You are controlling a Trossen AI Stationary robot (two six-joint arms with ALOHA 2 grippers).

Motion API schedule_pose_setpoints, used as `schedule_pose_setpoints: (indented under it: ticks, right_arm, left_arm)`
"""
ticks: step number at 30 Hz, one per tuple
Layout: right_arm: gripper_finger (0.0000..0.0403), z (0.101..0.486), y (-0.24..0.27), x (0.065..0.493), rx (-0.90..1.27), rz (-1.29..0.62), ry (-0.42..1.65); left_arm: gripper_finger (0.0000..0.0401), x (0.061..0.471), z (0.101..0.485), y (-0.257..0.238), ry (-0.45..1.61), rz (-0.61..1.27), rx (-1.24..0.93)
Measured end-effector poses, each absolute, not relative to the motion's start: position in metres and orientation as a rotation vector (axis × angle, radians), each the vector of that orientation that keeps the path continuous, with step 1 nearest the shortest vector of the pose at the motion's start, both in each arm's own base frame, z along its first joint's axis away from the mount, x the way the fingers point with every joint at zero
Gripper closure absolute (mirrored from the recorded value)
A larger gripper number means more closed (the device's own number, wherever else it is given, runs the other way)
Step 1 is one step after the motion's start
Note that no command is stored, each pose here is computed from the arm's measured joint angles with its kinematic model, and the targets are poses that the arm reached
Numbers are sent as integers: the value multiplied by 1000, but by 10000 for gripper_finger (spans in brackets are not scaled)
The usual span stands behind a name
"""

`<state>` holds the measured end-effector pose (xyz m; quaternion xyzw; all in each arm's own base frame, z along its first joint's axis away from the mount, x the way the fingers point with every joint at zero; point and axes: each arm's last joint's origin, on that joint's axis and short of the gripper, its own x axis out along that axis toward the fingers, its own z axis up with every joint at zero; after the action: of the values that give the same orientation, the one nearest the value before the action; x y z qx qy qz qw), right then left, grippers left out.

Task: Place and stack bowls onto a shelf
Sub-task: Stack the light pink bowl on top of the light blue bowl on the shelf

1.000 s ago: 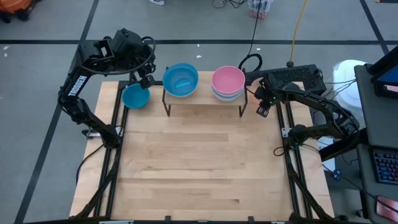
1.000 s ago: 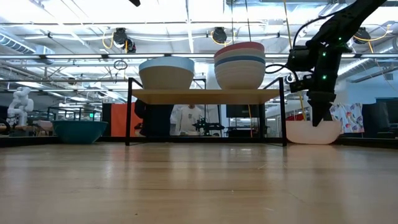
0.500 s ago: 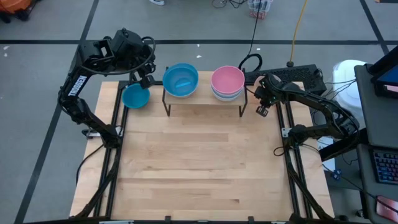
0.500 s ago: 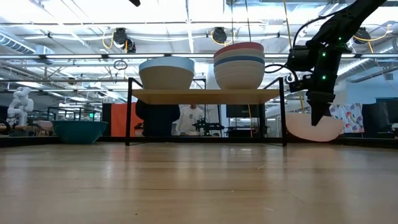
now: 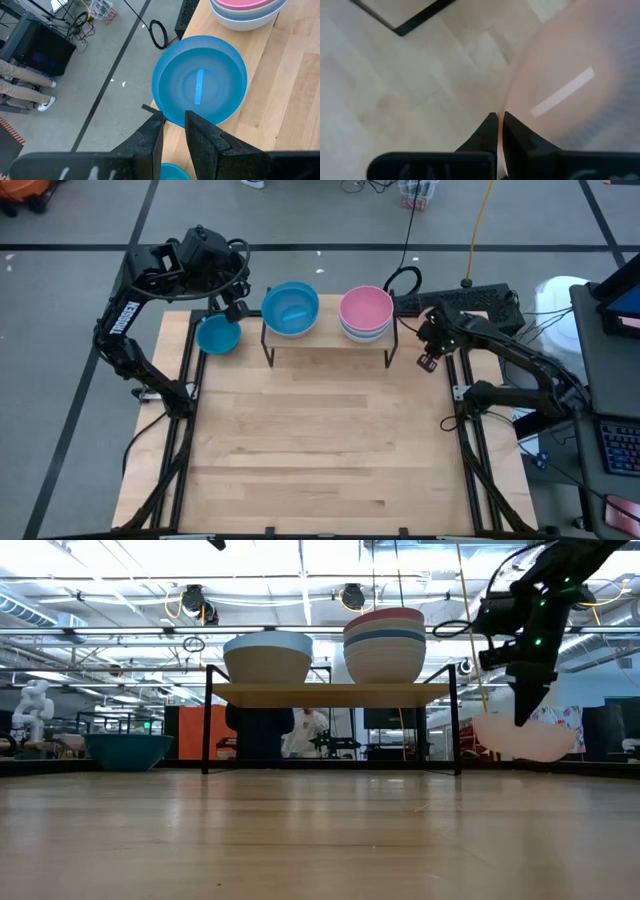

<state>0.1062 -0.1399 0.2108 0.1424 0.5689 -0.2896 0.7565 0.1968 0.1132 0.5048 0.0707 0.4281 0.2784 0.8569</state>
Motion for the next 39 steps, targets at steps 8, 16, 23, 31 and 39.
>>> schedule_pose_setpoints:
  ticks: [8,16,23,31,39]
  right_arm:
    - [402,229,-118,96,352,-698,1146]
    - [403,244,-103,92,351,-764,1028]
    - [403,271,-93,91,302,-775,948]
    - [403,313,-83,88,215,-795,925]
    - [403,356,-76,82,96,-813,910]
  left_arm:
    - [316,197,505,113,900,585,149]
    - [316,197,505,113,900,585,149]
    - [316,197,505,113,900,585,149]
    - [316,197,505,113,900,585,149]
    - [316,197,505,113,871,624,65]
